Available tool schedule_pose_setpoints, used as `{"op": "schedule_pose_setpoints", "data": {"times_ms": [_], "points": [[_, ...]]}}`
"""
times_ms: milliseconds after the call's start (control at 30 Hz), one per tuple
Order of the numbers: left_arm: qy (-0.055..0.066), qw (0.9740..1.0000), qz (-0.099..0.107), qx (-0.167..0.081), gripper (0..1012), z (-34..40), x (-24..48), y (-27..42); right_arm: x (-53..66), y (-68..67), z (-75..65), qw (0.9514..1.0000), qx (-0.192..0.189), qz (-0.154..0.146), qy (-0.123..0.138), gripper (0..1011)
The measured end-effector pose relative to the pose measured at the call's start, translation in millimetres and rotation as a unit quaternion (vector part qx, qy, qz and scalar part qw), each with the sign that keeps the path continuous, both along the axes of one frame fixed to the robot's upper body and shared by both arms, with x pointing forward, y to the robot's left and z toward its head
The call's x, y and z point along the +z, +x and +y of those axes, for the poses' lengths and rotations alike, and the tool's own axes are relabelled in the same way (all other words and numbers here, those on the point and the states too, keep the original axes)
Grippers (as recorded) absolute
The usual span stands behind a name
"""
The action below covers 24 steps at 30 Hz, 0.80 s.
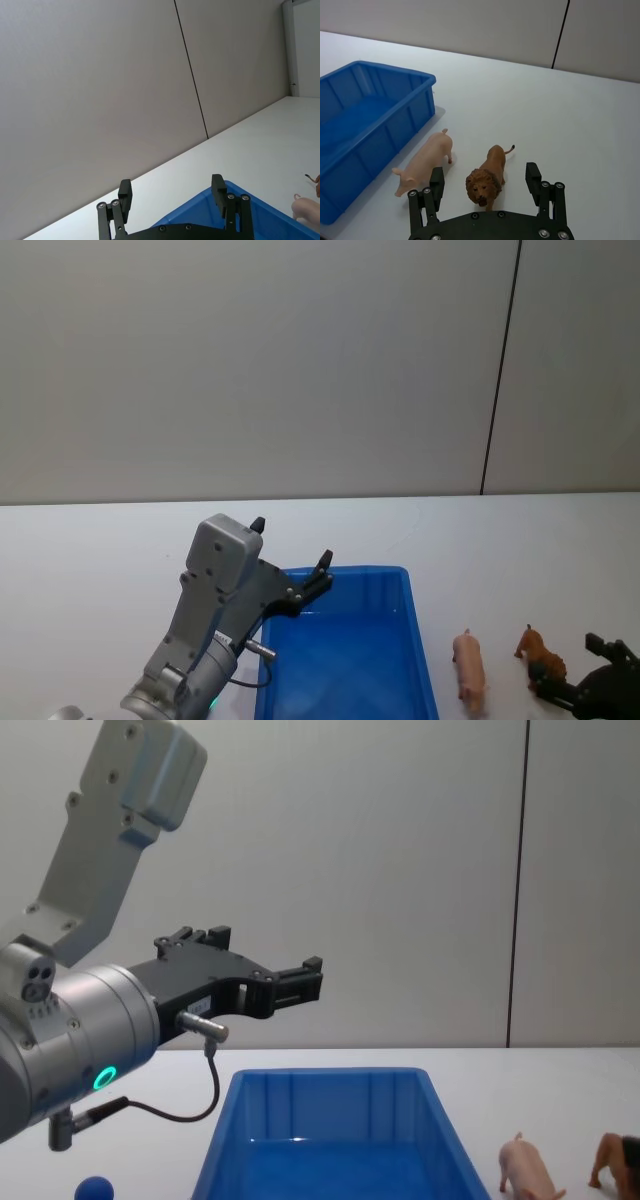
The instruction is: Pick up the two dolls from the table and place them into the box.
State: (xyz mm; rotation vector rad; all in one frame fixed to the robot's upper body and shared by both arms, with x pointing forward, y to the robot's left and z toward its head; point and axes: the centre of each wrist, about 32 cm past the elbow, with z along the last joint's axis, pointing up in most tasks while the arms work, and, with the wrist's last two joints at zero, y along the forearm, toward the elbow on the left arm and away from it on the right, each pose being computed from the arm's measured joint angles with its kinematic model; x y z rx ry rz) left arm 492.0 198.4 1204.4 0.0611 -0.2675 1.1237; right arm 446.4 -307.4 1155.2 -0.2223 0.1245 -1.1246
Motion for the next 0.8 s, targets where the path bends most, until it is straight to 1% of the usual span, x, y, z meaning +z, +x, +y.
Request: {"op": "schedule_pose_setpoints", "data": {"times_ms": [300, 367, 400, 433, 467, 500, 567, 667, 733, 800], "points": [[0.0, 1.0, 0.0, 0.0, 1002, 0.0, 0.0, 0.0, -8.0, 7.5, 1.9, 0.9997, 0.0, 0.022, 0.004, 1001], [0.0, 1.0, 0.0, 0.0, 1002, 0.0, 0.0, 0.0, -9.1, 8.6, 2.3, 0.9997, -0.001, 0.026, 0.005, 983], [0.0, 1.0, 0.0, 0.0, 1002, 0.0, 0.0, 0.0, -10.1, 9.8, 2.7, 0.9996, -0.001, 0.029, 0.005, 943], [0.0, 1.0, 0.0, 0.0, 1002, 0.0, 0.0, 0.0, -10.7, 10.2, 2.9, 0.9995, -0.001, 0.03, 0.005, 943], [0.0, 1.0, 0.0, 0.0, 1002, 0.0, 0.0, 0.0, -11.7, 11.3, 3.3, 0.9994, -0.001, 0.033, 0.006, 903], [0.0, 1.0, 0.0, 0.0, 1002, 0.0, 0.0, 0.0, -12.2, 11.8, 3.5, 0.9994, -0.001, 0.035, 0.006, 903], [0.0, 1.0, 0.0, 0.0, 1002, 0.0, 0.0, 0.0, -13.1, 12.6, 3.8, 0.9993, -0.002, 0.037, 0.006, 837], [0.0, 1.0, 0.0, 0.0, 1002, 0.0, 0.0, 0.0, -14.7, 14.2, 4.2, 0.9991, -0.002, 0.042, 0.007, 765], [0.0, 1.0, 0.0, 0.0, 1002, 0.0, 0.0, 0.0, -15.5, 15.3, 4.8, 0.999, -0.002, 0.044, 0.008, 646], [0.0, 1.0, 0.0, 0.0, 1002, 0.0, 0.0, 0.0, -16.1, 16.0, 5.1, 0.9989, -0.002, 0.045, 0.008, 627]]}}
